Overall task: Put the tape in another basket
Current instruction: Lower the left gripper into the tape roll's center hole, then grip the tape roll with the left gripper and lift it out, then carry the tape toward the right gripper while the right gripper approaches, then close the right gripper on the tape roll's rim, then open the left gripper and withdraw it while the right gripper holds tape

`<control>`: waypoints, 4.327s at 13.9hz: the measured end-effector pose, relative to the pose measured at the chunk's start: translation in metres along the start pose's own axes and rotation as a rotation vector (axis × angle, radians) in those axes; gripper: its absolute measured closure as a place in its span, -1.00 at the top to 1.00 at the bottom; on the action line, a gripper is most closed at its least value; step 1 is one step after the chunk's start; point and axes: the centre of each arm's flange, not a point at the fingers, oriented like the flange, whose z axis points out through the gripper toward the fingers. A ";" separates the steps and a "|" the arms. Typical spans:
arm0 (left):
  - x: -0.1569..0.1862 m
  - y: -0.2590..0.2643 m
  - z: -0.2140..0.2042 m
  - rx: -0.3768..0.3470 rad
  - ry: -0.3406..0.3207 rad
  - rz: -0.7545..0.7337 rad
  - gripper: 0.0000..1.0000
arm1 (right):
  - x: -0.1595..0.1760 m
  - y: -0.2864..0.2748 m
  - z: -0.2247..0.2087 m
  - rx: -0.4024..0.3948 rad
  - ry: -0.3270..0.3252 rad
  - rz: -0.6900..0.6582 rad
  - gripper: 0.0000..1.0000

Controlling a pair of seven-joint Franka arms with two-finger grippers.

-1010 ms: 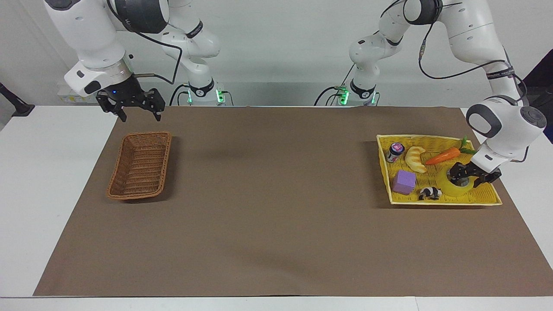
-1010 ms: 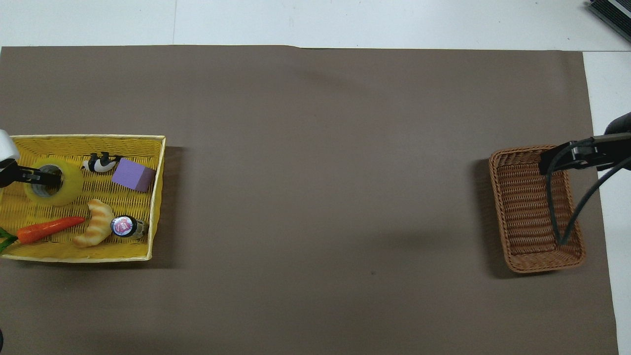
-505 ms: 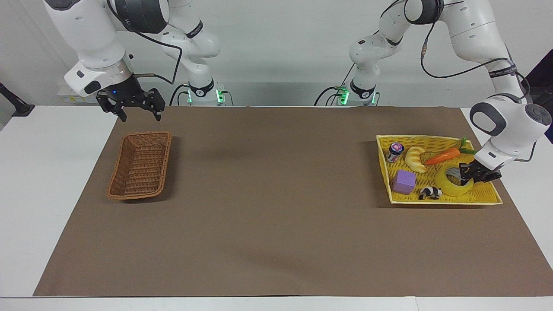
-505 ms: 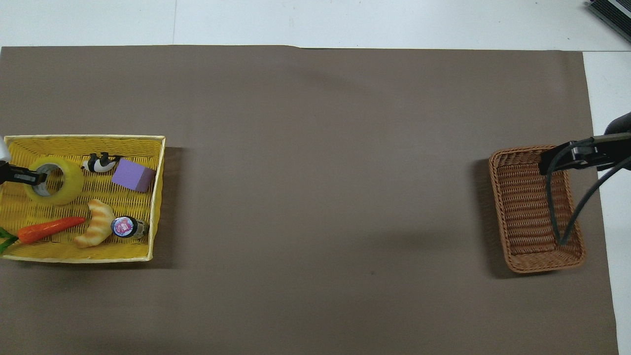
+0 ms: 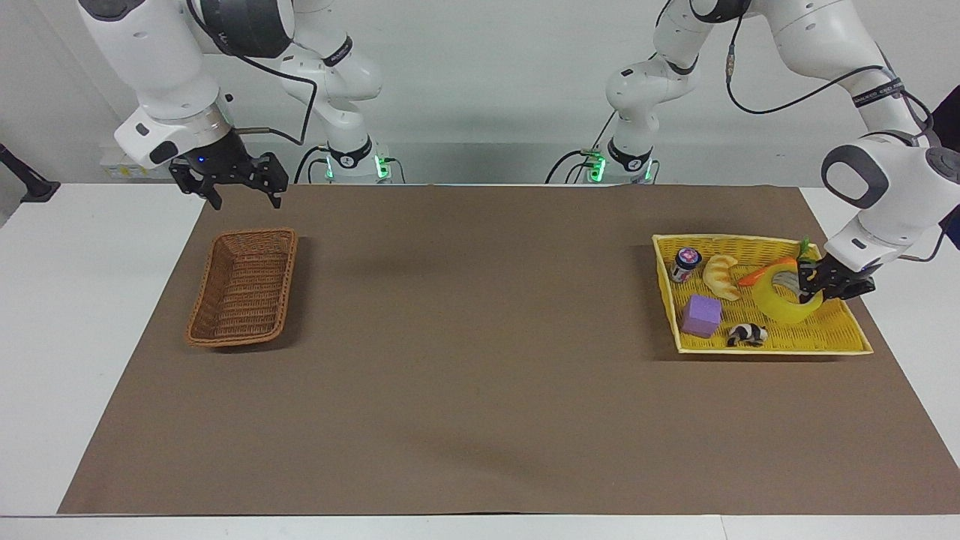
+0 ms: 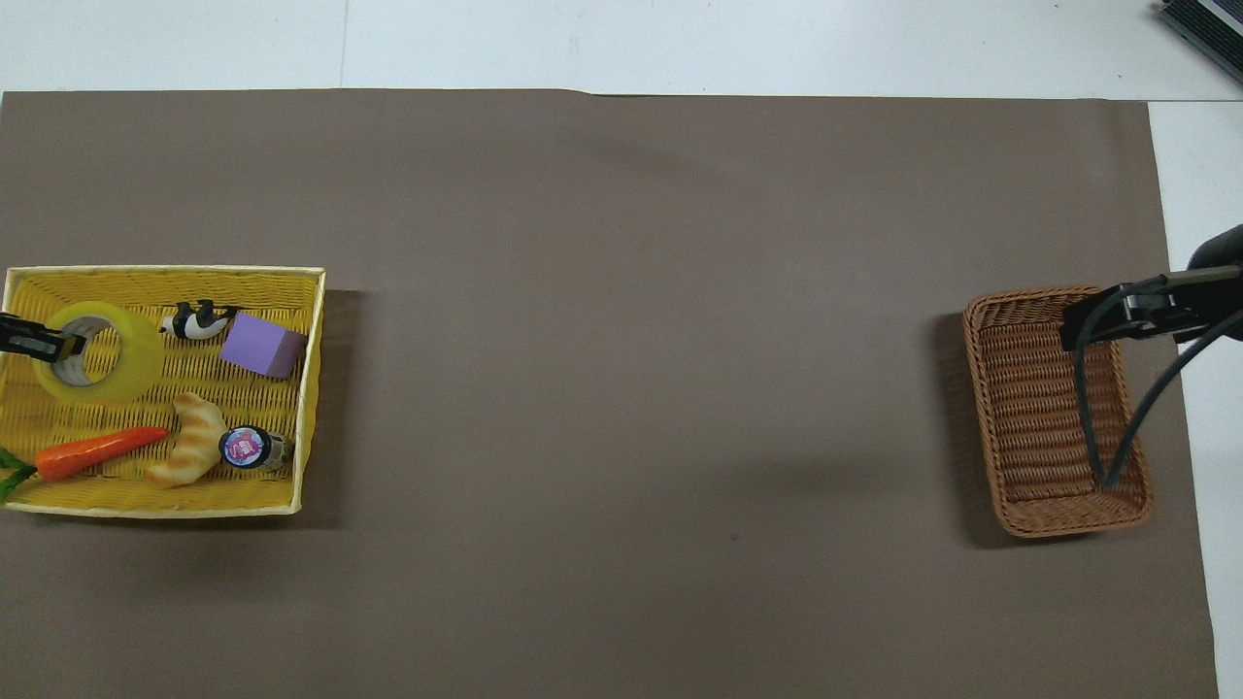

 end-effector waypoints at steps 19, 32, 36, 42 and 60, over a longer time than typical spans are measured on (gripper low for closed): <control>0.118 0.407 0.019 -0.172 0.023 -0.448 -0.57 | -0.008 -0.091 0.054 0.248 0.088 -0.086 1.00; 0.117 0.547 -0.012 -0.465 0.153 -0.577 -0.57 | 0.006 -0.134 0.167 0.759 0.181 -0.190 1.00; 0.115 0.560 -0.016 -0.473 0.151 -0.576 -0.57 | 0.010 -0.139 0.171 0.857 0.246 -0.098 1.00; 0.118 0.571 -0.029 -0.493 0.167 -0.572 -0.57 | 0.013 -0.162 0.180 0.861 0.290 -0.048 1.00; 0.129 0.564 -0.043 -0.514 0.188 -0.619 0.23 | 0.012 -0.185 0.174 0.893 0.274 -0.008 0.10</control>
